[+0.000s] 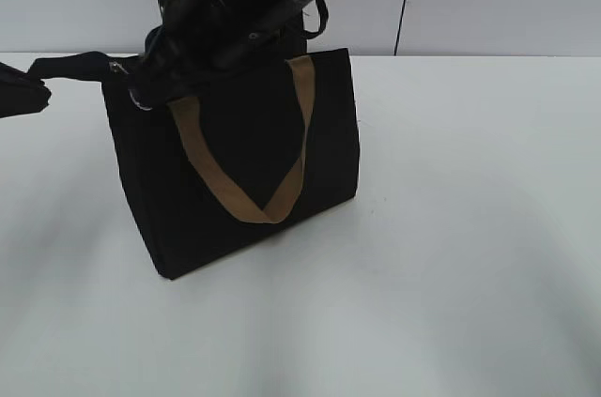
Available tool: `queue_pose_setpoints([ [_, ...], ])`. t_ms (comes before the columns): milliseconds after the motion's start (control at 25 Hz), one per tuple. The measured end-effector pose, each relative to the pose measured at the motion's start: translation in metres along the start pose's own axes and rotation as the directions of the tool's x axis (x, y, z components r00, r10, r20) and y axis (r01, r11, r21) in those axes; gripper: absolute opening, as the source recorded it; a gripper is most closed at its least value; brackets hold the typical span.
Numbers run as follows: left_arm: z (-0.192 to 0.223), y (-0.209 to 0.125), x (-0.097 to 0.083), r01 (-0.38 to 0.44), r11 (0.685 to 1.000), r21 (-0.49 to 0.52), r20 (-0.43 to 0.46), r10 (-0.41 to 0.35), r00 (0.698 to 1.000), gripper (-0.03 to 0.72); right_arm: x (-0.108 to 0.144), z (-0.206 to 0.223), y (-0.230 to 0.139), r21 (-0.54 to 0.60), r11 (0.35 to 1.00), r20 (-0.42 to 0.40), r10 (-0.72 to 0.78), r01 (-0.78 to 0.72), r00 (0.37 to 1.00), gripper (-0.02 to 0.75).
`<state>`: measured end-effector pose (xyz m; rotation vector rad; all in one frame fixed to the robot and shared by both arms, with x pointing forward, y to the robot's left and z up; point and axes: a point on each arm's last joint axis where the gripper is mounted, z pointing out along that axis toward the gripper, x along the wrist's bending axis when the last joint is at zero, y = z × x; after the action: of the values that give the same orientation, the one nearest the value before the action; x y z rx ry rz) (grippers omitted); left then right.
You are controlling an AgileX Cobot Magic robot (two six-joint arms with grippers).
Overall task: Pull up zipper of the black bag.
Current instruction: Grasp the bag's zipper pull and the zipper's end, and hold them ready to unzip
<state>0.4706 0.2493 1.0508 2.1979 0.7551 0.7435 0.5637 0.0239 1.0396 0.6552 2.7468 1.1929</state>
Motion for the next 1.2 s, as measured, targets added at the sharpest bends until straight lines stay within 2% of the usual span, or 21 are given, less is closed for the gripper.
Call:
queue_pose_setpoints([
  [520, 0.006, -0.011, 0.002, 0.078, 0.995, 0.067, 0.053, -0.082, 0.995, 0.023, -0.013, -0.019, 0.003, -0.023, 0.997, -0.009, 0.069, -0.069, 0.998, -0.015],
  [720, 0.011, -0.018, 0.006, 0.048, 0.992, 0.118, 0.049, -0.054, 0.997, 0.023, -0.031, -0.029, -0.002, -0.018, 0.996, 0.032, 0.087, -0.086, 0.996, -0.015],
  [1000, 0.011, -0.019, 0.006, 0.042, 0.992, 0.123, 0.044, -0.047, 0.998, 0.023, -0.043, -0.035, -0.006, -0.017, 0.994, 0.051, 0.107, -0.106, 0.993, -0.015],
  [1200, 0.011, -0.019, 0.006, 0.040, 0.991, 0.124, 0.044, -0.046, 0.998, 0.023, -0.074, -0.050, -0.018, -0.011, 0.988, 0.104, 0.152, -0.152, 0.983, -0.015],
])
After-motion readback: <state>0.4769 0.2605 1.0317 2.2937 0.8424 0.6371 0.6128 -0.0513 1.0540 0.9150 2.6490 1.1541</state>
